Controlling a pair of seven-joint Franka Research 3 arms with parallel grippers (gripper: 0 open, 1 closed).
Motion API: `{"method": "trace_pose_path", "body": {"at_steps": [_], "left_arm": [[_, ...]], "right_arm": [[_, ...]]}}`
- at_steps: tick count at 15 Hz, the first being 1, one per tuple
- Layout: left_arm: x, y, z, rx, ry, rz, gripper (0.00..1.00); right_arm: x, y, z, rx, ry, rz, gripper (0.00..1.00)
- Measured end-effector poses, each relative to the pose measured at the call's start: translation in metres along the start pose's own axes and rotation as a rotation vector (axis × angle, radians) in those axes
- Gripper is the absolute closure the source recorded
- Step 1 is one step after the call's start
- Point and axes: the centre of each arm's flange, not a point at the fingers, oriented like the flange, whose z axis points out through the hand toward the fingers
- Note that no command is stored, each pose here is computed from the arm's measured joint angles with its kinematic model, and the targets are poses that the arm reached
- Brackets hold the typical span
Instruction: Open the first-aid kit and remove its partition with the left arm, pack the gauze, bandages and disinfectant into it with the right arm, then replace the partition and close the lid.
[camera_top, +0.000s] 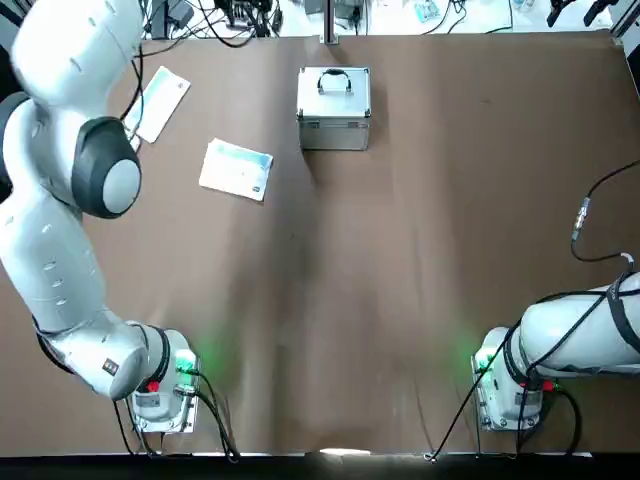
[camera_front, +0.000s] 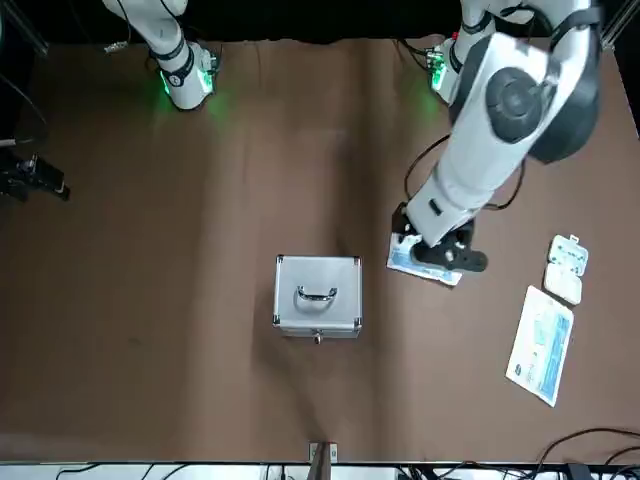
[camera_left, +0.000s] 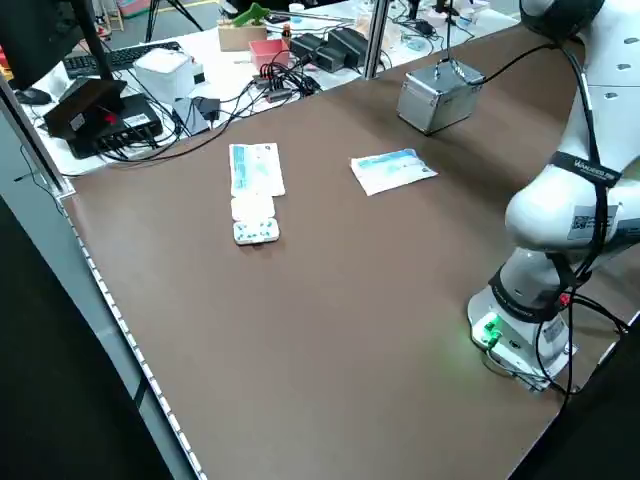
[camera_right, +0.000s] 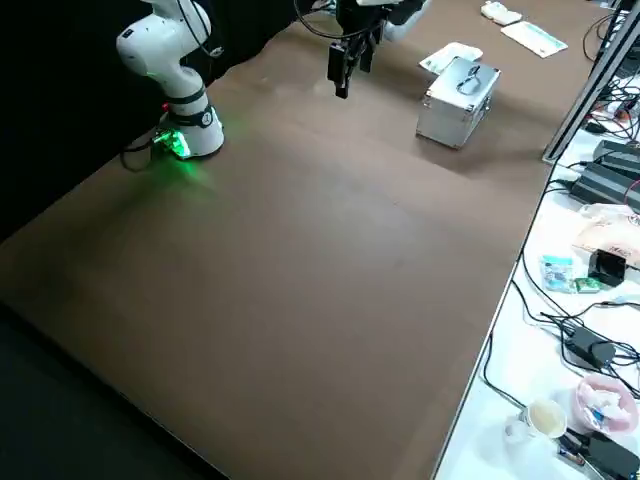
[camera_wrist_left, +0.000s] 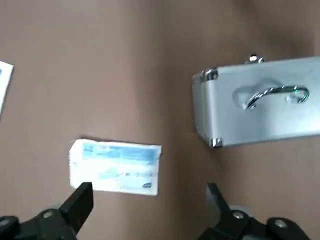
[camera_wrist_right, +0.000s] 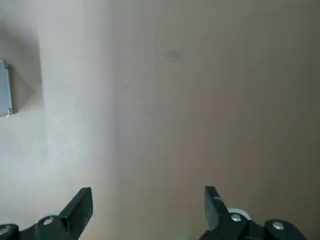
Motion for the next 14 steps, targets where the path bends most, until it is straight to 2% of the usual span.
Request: {"method": "trace_pose_path", "body": {"at_steps": [4,7,10,14], "left_arm": [[-0.013,-0.043,-0.029,0.009,-0.058,0.062,0.01],[-0.024,-0.095,-0.056,0.008,-0.099,0.094,0.0],[-0.037,-0.183,-0.08,-0.002,-0.148,0.034,0.01],[-0.037,-0.237,-0.079,-0.007,-0.145,-0.037,0.01]], "right_arm": [[0.0,-0.001,0.0,0.0,0.0,-0.001,0.01],[0.0,-0.001,0.0,0.0,0.001,-0.002,0.01],[0.001,-0.001,0.0,-0.001,0.006,-0.002,0.01],[0.001,-0.001,0.0,-0.001,0.007,-0.002,0.01]]}}
